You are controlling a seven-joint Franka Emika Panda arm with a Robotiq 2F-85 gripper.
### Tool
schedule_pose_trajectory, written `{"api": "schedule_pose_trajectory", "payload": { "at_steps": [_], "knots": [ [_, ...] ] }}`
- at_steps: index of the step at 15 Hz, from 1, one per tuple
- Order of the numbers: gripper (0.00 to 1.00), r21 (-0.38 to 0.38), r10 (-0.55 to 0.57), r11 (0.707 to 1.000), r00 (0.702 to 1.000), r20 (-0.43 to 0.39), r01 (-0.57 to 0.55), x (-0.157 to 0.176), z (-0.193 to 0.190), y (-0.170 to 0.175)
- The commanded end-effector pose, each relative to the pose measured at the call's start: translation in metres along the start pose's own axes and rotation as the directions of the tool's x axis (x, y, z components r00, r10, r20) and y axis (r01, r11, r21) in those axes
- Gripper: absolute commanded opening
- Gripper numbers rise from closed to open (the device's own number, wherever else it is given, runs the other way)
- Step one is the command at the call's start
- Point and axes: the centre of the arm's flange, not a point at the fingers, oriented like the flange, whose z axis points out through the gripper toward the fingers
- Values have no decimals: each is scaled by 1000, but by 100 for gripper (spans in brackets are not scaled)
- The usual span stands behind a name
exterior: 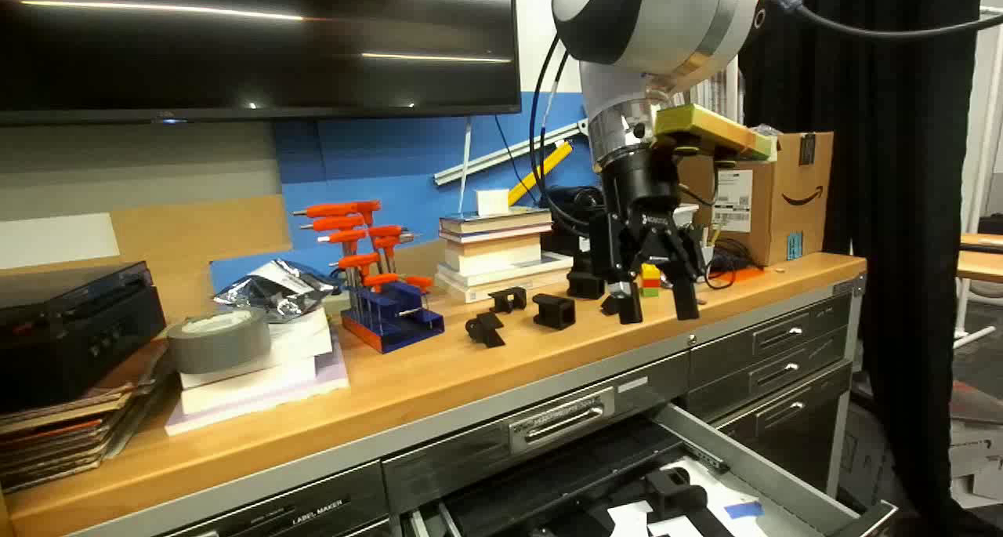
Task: Place the black objects inside the open drawer then close the drawer
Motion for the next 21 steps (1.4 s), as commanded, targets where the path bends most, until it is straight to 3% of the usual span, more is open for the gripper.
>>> {"api": "schedule_pose_trajectory", "payload": {
  "at_steps": [1,7,12,16,21],
  "knots": [
    [100,0,0,1000,1000,-3,0,0,-1,0],
    [100,-8,5,1000,1000,-19,-5,2,-4,-1],
    [100,-88,-20,996,989,-149,7,32,-6,11],
    [100,-178,-67,984,946,-317,11,72,-21,31],
    [100,-271,-131,963,887,-442,8,120,-31,63]
  ]
}}
